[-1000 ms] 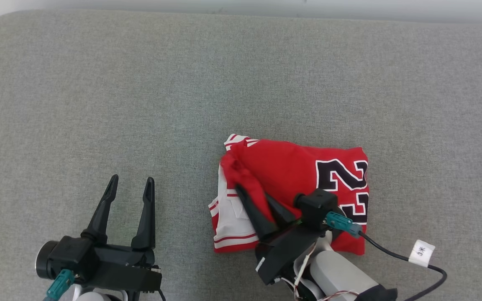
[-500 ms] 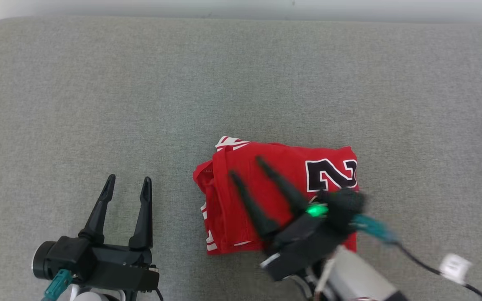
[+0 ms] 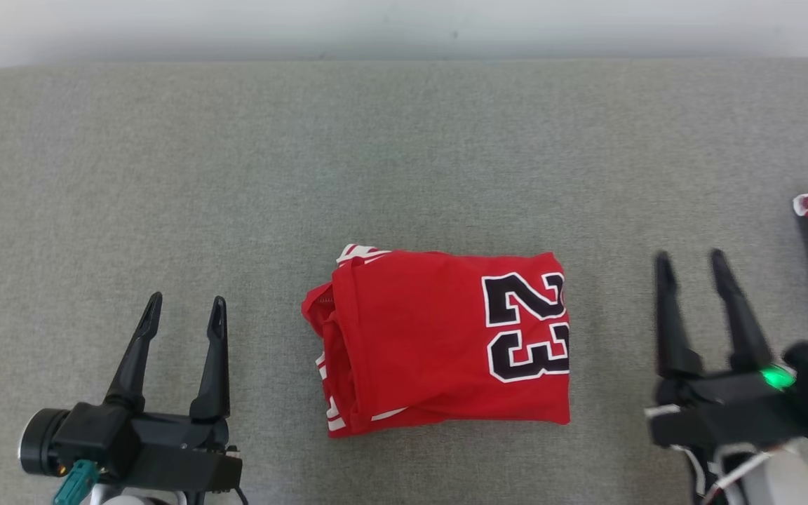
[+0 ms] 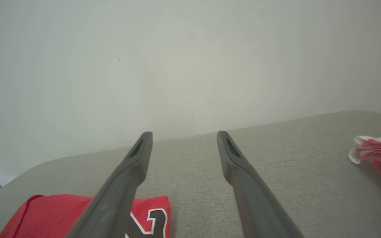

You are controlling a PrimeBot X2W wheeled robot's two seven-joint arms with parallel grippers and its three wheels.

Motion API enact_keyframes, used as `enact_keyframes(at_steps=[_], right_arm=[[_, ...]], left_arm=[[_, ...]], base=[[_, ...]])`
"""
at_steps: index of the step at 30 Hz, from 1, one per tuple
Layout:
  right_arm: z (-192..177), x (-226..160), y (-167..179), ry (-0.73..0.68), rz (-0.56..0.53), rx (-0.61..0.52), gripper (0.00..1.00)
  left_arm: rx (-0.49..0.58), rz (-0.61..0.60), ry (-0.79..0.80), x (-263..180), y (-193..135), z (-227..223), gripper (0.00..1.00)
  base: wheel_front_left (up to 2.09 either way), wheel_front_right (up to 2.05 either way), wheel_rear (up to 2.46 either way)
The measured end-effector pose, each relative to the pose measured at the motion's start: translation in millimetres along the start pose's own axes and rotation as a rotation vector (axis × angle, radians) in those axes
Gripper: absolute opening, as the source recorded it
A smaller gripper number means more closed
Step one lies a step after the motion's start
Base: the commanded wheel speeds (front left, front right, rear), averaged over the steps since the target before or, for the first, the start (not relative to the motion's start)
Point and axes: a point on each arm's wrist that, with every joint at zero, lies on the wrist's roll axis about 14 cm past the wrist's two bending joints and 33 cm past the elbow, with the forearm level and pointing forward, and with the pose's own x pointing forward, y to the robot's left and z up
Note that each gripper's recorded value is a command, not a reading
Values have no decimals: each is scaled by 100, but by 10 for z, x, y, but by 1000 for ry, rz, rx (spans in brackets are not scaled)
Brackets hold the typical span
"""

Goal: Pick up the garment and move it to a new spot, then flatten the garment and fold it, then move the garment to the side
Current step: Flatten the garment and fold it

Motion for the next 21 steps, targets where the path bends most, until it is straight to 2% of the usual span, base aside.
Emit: enact_keyframes(at_steps=[5, 9, 15, 21], right_arm=[[50, -260, -320, 36, -90, -129, 100], [50, -465, -411, 75, -127, -185, 100], [79, -643, -414, 98, -154, -205, 100], [78, -649, -421, 104, -160, -205, 100]], left_arm=[[14, -2, -17, -33, -7, 74, 100], [18, -4, -23, -92, -22, 122, 100], [20, -7, -20, -171, -35, 148, 100], [24, -6, -12, -191, -28, 130, 100]], base=[[0, 0, 0], [0, 0, 0], [0, 0, 0], [0, 0, 0]])
